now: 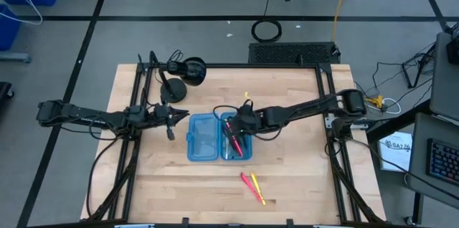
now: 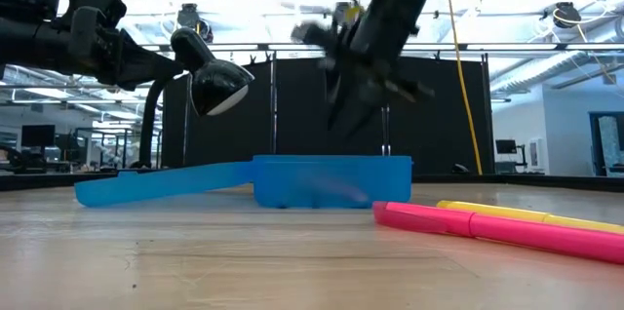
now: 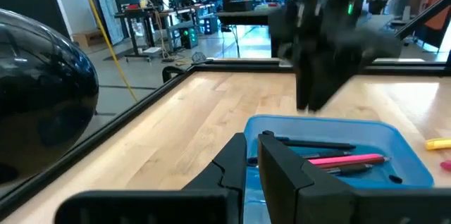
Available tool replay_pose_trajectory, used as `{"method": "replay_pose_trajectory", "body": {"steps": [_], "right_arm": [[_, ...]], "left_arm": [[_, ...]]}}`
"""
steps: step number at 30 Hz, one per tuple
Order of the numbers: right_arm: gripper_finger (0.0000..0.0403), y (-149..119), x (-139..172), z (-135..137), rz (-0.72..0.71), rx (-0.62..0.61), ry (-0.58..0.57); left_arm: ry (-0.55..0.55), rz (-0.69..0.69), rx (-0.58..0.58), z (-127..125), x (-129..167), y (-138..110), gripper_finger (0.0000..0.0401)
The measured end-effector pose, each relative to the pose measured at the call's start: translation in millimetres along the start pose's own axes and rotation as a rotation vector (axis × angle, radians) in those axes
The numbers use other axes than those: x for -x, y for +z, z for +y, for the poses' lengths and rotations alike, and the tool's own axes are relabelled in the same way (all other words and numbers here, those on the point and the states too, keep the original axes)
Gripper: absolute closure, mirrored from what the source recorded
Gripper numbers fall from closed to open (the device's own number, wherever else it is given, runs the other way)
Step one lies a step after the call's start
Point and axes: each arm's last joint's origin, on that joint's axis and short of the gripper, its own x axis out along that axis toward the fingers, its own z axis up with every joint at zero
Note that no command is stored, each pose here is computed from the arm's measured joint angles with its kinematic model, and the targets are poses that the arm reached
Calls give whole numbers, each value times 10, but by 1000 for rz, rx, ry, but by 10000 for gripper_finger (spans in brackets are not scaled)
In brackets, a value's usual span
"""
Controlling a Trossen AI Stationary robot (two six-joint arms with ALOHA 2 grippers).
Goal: Pick & place school supplies into a supply box
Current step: Put the pink pen into the blue box
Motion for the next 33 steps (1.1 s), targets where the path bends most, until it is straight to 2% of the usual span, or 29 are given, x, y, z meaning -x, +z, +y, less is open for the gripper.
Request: {"method": "replay_pose_trajectory", "body": {"steps": [4,8,11,14,16,19,26,30,33], "right_arm": [[288,-19,369,74,-128,144,50],[300,-185,792,155,-306,322,67],[332,-353,1067,190,-368,445,113],[384,-580,1187,165,-457,543,122],[395,-742,1179,92,-497,615,114],[397,-907,1087,-35,-513,659,167],[402,-1072,824,-394,-507,730,303],[402,-1064,732,-612,-543,705,298],[402,-1047,700,-769,-621,689,211]], "left_arm": [[-1,22,-5,-1,0,-22,359],[-2,60,7,-2,1,-58,359],[6,81,-4,0,3,-79,359],[42,80,14,10,3,-78,359],[58,78,39,15,3,-76,359],[63,77,45,16,3,-76,359],[63,75,87,16,3,-75,359],[58,70,151,13,3,-71,359],[7,80,215,-3,3,-79,359]]}}
